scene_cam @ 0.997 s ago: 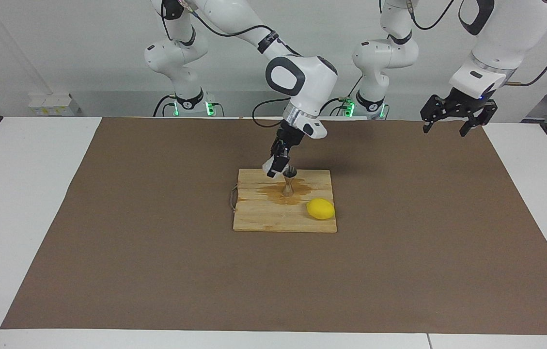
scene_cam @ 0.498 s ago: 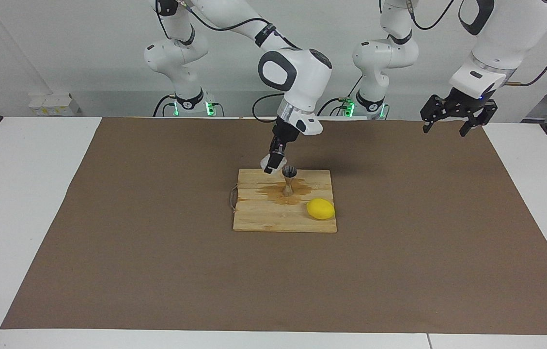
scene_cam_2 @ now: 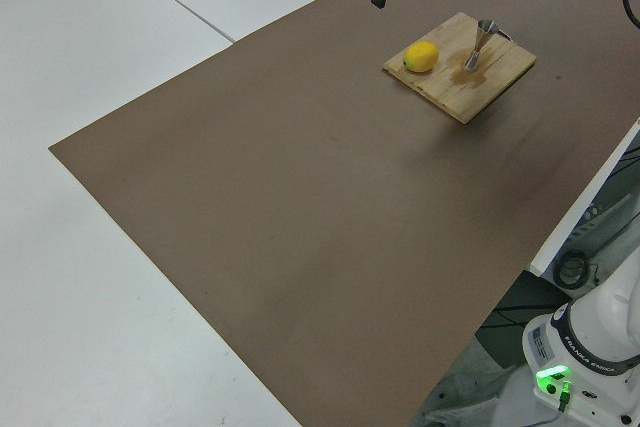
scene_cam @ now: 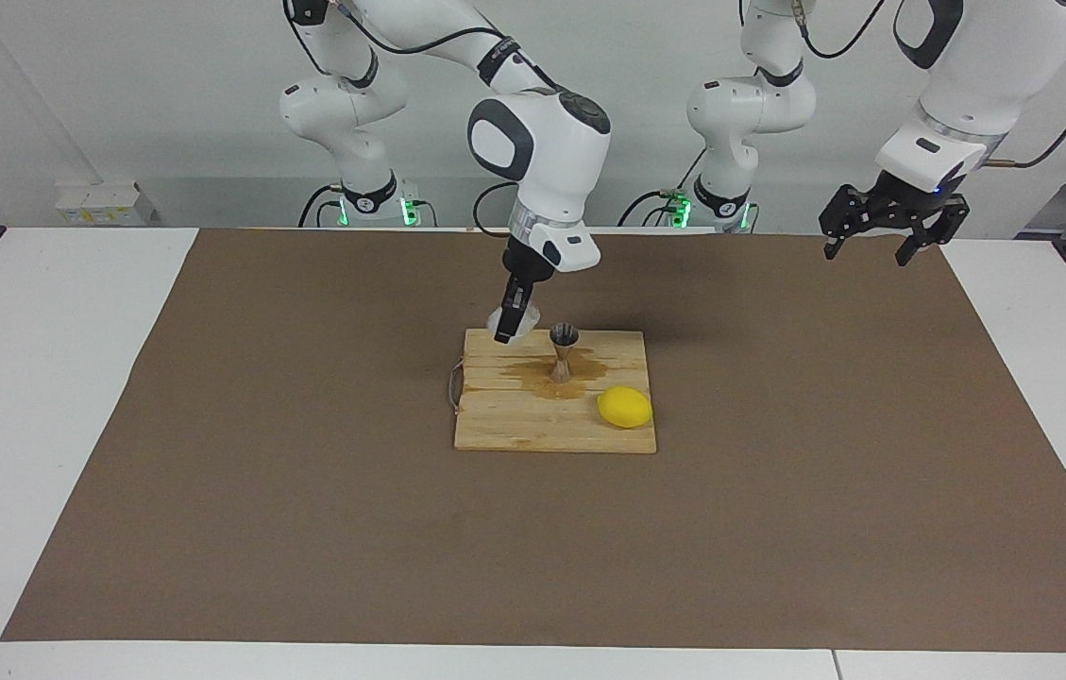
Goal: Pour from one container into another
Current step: 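Turn the white cup upright and carry it off the board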
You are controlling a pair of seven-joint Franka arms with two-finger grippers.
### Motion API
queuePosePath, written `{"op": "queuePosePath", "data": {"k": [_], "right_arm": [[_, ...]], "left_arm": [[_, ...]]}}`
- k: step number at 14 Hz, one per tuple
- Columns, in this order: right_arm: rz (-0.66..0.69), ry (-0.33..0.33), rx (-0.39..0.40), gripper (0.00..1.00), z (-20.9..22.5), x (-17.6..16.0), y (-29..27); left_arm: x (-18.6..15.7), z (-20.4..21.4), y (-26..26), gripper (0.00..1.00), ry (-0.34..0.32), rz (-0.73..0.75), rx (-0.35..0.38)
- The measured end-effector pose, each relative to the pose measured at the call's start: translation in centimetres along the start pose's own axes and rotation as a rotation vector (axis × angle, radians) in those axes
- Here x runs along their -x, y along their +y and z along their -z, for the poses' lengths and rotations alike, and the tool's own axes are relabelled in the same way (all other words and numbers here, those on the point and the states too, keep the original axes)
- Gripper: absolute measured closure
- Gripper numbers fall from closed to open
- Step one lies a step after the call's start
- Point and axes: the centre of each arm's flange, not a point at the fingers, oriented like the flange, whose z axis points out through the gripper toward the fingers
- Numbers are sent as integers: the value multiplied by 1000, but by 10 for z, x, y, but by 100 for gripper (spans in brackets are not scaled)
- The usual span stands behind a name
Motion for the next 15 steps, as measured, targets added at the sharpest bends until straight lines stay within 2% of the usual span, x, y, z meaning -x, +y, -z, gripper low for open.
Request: {"op": "queuePosePath", "data": {"k": [9,13,15], "right_arm": [[-106,151,-119,47,-43,58,51],[-108,233,-208,47,-79,102,73],[-107,247,-232,47,-95,126,82]], "left_arm": [[-1,0,8,0,-1,-14,0],[-1,0,7,0,1,-13,0],[-1,0,7,0,2,-13,0]]}}
